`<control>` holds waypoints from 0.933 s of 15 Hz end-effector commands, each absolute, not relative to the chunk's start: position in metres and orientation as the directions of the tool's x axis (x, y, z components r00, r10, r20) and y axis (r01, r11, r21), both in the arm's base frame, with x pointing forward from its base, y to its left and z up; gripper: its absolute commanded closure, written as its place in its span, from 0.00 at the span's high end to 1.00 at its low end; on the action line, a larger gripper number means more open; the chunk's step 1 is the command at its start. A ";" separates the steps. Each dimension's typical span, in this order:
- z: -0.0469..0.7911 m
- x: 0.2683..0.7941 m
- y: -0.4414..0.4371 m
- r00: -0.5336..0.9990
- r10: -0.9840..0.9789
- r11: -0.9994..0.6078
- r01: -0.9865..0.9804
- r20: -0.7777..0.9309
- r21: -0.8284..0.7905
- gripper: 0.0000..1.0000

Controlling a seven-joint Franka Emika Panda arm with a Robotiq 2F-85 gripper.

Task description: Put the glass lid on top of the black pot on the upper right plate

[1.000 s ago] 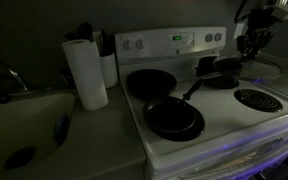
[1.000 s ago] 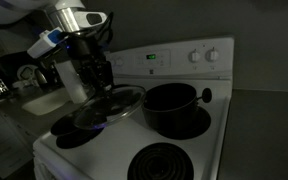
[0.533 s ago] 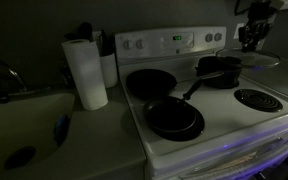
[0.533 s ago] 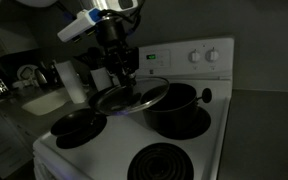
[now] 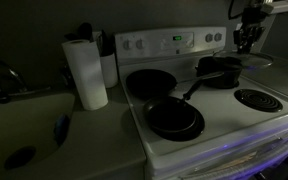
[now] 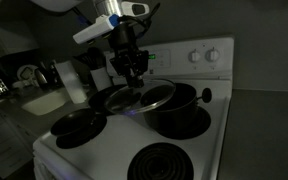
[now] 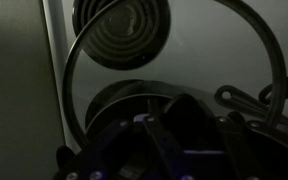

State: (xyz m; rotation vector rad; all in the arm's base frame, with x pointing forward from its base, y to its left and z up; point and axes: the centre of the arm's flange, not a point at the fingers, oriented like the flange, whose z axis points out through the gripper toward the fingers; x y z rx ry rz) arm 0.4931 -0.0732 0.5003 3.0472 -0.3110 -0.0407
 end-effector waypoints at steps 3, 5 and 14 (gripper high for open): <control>0.498 0.498 -0.079 0.980 -0.198 -0.974 -0.192 -0.038 0.117 0.14; 0.499 0.503 -0.085 0.981 -0.190 -0.973 -0.184 -0.035 0.137 0.14; 0.487 0.548 -0.139 0.985 -0.170 -0.985 -0.170 -0.035 0.010 0.14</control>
